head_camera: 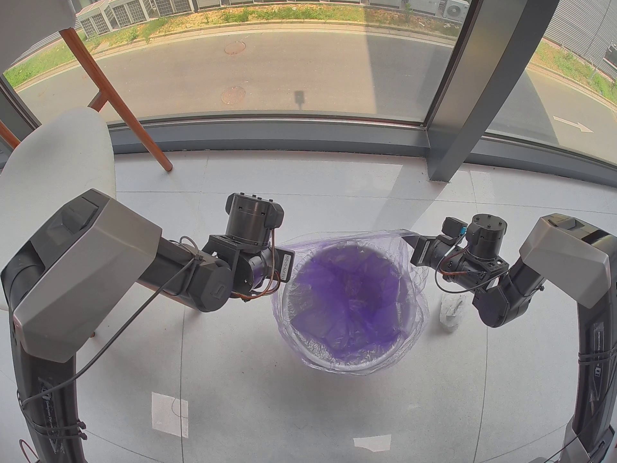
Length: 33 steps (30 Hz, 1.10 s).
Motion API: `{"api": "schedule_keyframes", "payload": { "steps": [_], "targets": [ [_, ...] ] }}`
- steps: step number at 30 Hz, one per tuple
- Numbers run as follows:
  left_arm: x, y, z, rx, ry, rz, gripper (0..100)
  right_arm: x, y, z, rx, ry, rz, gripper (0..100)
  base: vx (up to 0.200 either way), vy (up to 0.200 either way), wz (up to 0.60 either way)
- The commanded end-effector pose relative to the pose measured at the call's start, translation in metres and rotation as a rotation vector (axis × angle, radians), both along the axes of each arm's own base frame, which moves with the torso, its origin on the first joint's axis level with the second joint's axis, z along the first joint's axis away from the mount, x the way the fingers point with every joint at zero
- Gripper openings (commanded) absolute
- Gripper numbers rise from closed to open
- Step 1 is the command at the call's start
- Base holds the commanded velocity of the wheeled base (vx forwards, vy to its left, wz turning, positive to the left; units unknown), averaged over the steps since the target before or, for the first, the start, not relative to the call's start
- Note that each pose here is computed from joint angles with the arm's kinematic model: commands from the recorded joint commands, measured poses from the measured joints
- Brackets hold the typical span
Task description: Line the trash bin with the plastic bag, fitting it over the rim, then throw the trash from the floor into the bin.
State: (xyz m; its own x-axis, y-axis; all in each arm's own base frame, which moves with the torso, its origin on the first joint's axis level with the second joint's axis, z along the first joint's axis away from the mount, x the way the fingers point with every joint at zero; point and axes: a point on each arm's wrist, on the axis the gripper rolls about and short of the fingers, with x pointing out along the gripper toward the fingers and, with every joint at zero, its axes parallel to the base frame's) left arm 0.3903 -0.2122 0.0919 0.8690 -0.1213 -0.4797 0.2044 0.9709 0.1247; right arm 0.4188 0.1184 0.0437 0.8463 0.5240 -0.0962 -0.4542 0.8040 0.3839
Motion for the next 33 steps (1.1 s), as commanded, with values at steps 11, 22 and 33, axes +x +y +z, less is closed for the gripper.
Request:
{"api": "schedule_keyframes", "payload": {
  "steps": [11, 22, 33],
  "targets": [
    [0.002, -0.001, -0.025, -0.018, 0.056, 0.028, 0, -0.003, 0.001, -0.026, -0.018, 0.066, 0.004, 0, 0.0, 0.0, 0.0],
    [0.003, -0.004, -0.037, -0.006, 0.079, 0.025, 0, -0.001, 0.001, -0.042, -0.025, 0.087, 0.001, 0, 0.0, 0.0, 0.0],
    [0.008, 0.003, -0.029, -0.024, 0.057, 0.046, 0, -0.001, 0.002, -0.05, -0.031, 0.103, -0.002, 0, 0.0, 0.0, 0.0]
  ]
}}
